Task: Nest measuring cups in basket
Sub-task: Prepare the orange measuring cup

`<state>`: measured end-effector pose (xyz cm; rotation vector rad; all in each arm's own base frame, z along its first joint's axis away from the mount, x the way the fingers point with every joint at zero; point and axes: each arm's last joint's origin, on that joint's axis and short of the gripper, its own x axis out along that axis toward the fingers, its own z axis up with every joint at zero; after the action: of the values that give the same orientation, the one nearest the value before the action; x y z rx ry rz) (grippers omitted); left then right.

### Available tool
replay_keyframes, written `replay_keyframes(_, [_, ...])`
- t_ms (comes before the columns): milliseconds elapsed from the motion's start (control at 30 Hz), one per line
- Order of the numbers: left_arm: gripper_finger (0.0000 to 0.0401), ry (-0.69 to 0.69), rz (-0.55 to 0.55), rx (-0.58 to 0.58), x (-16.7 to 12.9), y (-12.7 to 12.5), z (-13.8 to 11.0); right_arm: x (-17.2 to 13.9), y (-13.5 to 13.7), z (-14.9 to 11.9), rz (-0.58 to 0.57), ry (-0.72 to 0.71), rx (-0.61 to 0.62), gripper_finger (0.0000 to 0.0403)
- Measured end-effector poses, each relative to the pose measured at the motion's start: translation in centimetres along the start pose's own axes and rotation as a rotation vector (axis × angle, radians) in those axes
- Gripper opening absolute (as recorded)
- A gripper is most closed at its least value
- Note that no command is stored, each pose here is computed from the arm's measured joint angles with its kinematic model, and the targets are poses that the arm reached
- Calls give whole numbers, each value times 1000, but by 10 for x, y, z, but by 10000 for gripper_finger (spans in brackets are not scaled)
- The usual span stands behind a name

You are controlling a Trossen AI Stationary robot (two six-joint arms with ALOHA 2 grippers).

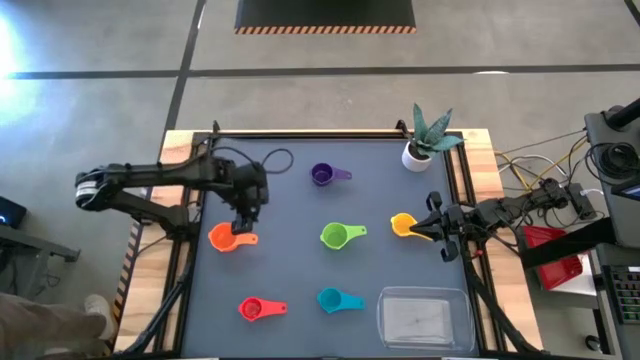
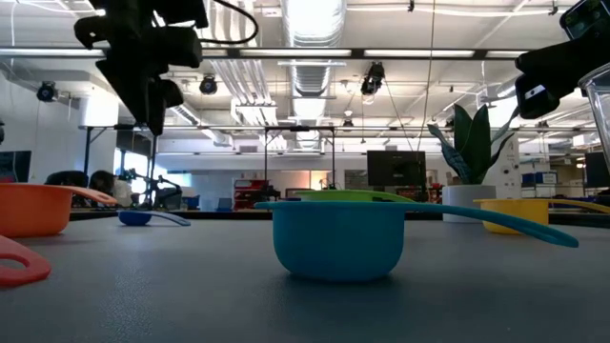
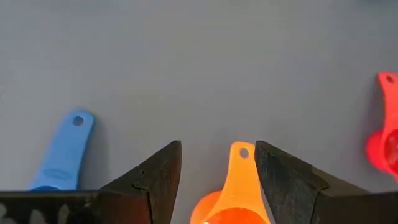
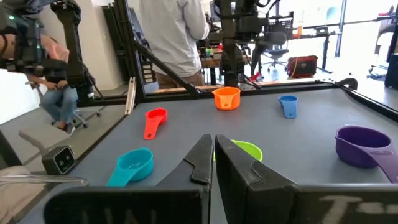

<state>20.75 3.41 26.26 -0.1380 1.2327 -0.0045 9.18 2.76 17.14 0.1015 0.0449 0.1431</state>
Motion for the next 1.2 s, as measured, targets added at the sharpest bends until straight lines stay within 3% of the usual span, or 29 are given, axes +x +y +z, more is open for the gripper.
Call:
replay_keyframes(433, [187, -88, 36, 26, -10, -6, 0, 0, 0, 0, 0, 0, 0, 9])
replay_keyframes(933, [187, -273, 27, -50, -45, -13, -17, 0, 0, 0, 0, 0, 0, 9])
replay_keyframes(1200, [187, -377, 16, -87, -32, -12, -38, 0, 0, 0, 0, 0, 0, 9])
